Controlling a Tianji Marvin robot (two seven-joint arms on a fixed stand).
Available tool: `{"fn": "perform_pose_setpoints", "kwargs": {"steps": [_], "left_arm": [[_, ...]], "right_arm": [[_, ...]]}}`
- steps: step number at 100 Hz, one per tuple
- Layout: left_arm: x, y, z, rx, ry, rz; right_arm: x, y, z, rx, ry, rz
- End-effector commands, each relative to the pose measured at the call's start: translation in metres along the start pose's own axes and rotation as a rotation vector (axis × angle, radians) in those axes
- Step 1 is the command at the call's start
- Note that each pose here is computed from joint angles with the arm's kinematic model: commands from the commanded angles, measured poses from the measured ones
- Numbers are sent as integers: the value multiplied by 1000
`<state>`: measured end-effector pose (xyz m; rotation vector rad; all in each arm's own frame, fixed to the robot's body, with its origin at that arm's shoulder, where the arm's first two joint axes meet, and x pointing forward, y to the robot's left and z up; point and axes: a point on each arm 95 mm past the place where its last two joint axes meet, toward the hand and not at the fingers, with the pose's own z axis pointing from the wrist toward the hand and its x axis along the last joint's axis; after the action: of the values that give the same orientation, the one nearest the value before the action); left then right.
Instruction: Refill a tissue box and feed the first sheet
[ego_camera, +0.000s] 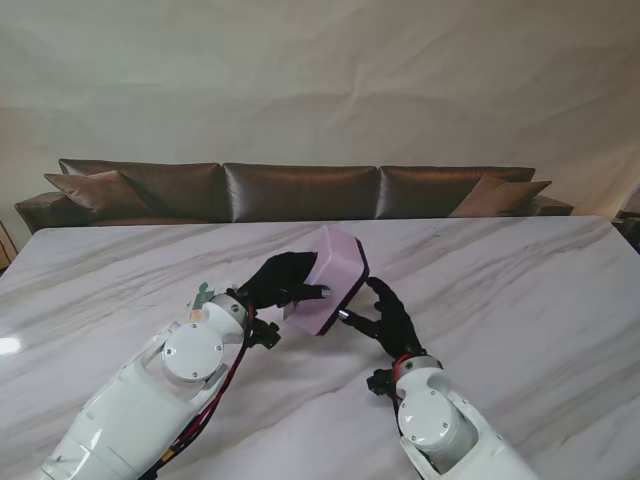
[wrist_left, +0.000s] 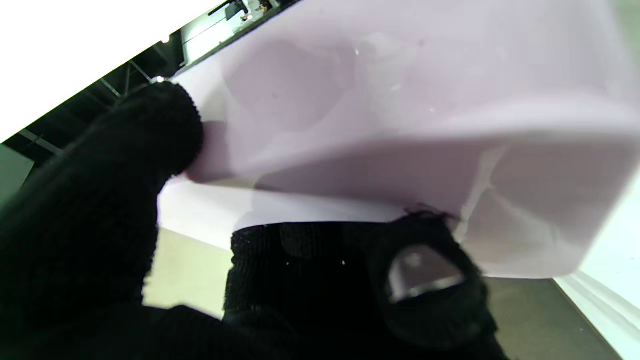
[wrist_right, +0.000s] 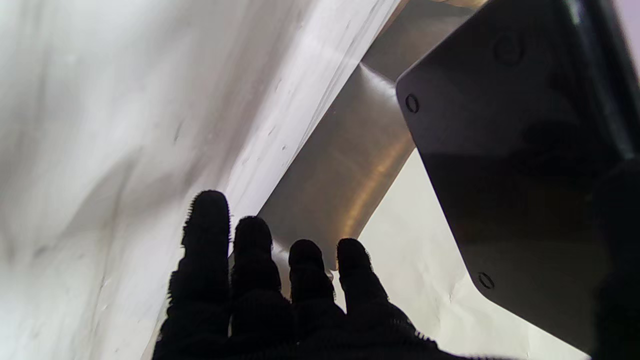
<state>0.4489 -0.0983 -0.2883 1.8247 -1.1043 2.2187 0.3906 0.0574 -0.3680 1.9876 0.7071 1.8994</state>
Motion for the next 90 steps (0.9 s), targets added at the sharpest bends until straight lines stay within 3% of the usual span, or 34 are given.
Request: {"fn": "perform_pose_setpoints", "kwargs": {"steps": [1, 37, 54, 90], "left_arm": [[-12, 3, -6, -23, -25, -15], [-41, -1, -10, -90, -20, -163], [-50, -1, -5, -123, 19, -272], [-57, 6, 0, -226, 96, -388]], "right_arm": [[11, -10, 5, 19, 27, 22], [27, -30, 10, 100, 125, 228], [30, -32, 10, 145, 154, 266], [30, -33, 14, 171, 161, 307]]}}
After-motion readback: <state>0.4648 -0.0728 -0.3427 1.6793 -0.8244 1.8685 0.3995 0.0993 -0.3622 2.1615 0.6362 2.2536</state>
